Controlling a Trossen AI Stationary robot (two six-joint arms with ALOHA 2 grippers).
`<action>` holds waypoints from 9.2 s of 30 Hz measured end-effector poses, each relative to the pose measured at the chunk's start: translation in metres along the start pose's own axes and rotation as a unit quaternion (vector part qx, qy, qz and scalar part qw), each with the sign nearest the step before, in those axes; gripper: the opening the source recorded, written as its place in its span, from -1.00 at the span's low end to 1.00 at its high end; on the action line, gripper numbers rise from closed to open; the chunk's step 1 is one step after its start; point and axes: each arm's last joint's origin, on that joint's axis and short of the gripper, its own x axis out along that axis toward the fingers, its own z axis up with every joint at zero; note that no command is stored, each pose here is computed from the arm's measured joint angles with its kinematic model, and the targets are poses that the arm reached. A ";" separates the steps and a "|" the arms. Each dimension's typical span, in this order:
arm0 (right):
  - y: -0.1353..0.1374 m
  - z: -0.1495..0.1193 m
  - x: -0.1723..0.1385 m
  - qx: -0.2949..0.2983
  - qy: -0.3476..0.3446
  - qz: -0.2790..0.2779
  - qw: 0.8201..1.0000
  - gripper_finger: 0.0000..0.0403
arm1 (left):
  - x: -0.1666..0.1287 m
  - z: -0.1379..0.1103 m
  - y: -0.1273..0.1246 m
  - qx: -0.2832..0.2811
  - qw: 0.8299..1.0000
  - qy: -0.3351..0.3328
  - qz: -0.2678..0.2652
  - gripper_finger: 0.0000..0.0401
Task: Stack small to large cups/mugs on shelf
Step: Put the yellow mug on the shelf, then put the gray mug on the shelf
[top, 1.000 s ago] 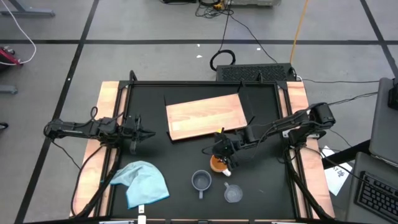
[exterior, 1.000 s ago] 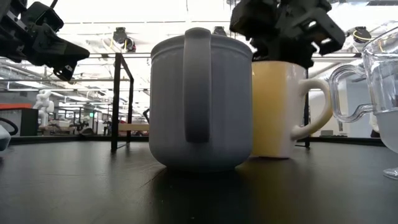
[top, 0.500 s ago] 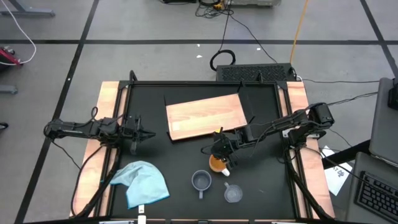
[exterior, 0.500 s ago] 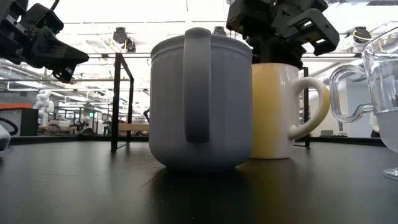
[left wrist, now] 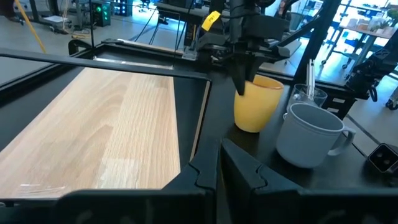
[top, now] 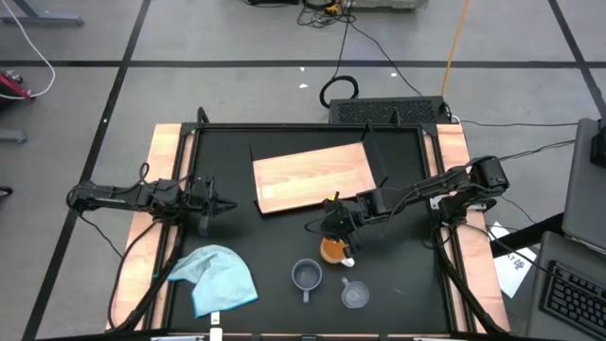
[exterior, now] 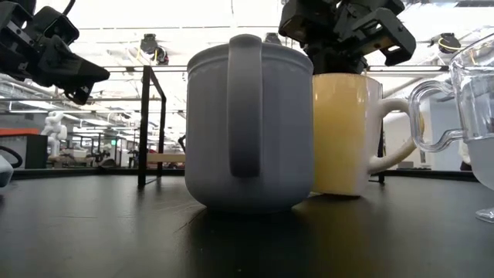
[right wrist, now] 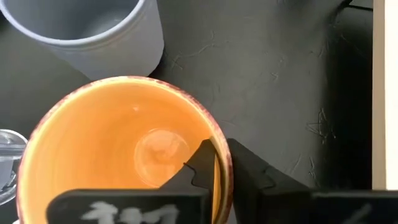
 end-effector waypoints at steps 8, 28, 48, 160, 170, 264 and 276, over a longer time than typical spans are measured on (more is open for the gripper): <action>-0.003 0.027 -0.021 0.011 -0.008 -0.003 1.000 -0.95 | 0.000 0.000 0.000 0.000 1.000 0.000 0.000 -0.89; -0.049 0.051 -0.071 0.101 0.001 -0.046 0.994 -0.95 | 0.000 0.000 0.000 0.000 1.000 0.001 0.000 -0.89; -0.062 0.073 -0.103 0.084 0.000 -0.061 0.995 -0.95 | 0.000 0.000 0.000 0.009 1.000 -0.001 0.000 -0.89; -0.211 0.084 -0.002 0.204 0.038 -0.074 0.976 -0.95 | 0.000 -0.006 0.002 0.036 0.999 0.031 0.018 -0.89; -0.211 0.083 0.001 0.203 0.036 -0.074 0.976 -0.93 | 0.000 -0.006 0.002 0.036 0.999 0.032 0.018 -0.89; -0.050 0.023 -0.158 0.063 -0.152 -0.124 0.978 -1.00 | 0.000 -0.008 0.003 0.016 0.999 0.039 0.025 -0.89; 0.003 -0.054 -0.173 0.067 -0.215 -0.164 0.960 -1.00 | 0.000 -0.008 0.003 0.027 0.999 0.037 0.030 -0.89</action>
